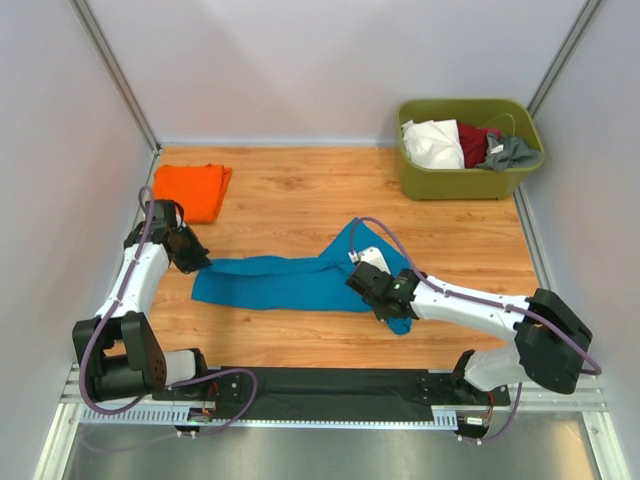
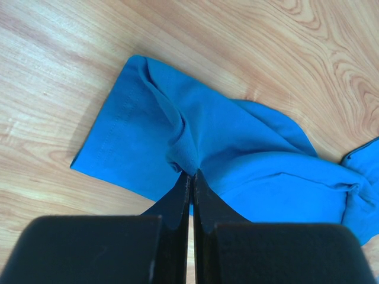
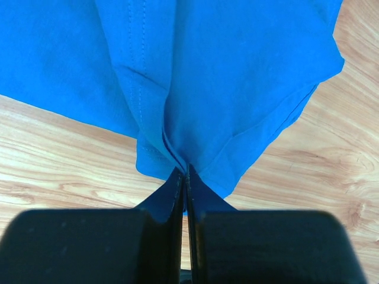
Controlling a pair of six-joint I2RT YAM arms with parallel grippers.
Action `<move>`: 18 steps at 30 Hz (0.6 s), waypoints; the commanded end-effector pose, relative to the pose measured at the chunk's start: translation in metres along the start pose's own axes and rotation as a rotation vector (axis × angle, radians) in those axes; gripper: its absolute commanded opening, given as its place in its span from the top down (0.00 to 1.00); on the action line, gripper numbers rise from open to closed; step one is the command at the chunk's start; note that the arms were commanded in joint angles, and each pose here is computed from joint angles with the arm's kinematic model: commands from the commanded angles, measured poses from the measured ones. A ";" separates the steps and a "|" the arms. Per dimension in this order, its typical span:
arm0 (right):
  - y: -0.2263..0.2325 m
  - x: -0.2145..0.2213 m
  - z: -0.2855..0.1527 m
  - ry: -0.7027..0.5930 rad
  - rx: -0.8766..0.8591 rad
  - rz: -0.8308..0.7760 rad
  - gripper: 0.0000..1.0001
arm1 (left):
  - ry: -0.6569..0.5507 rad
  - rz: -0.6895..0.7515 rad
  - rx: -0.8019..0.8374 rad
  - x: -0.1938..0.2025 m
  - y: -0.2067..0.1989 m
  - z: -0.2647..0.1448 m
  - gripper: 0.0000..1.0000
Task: Fold and stack the t-shirts
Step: Flatten the tshirt out
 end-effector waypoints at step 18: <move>0.005 -0.019 0.001 -0.043 0.003 0.019 1.00 | -0.040 -0.128 -0.197 -0.008 0.015 0.002 0.21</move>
Point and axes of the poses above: each gripper's point midway between its finger pads, its own z axis out along the fingers, its own y axis along the line the jaws close on, x = y × z, the point moved 7 cm from there along -z, back along the fingers, and after that the axes turned 6 degrees about z, right-handed, at the moved point
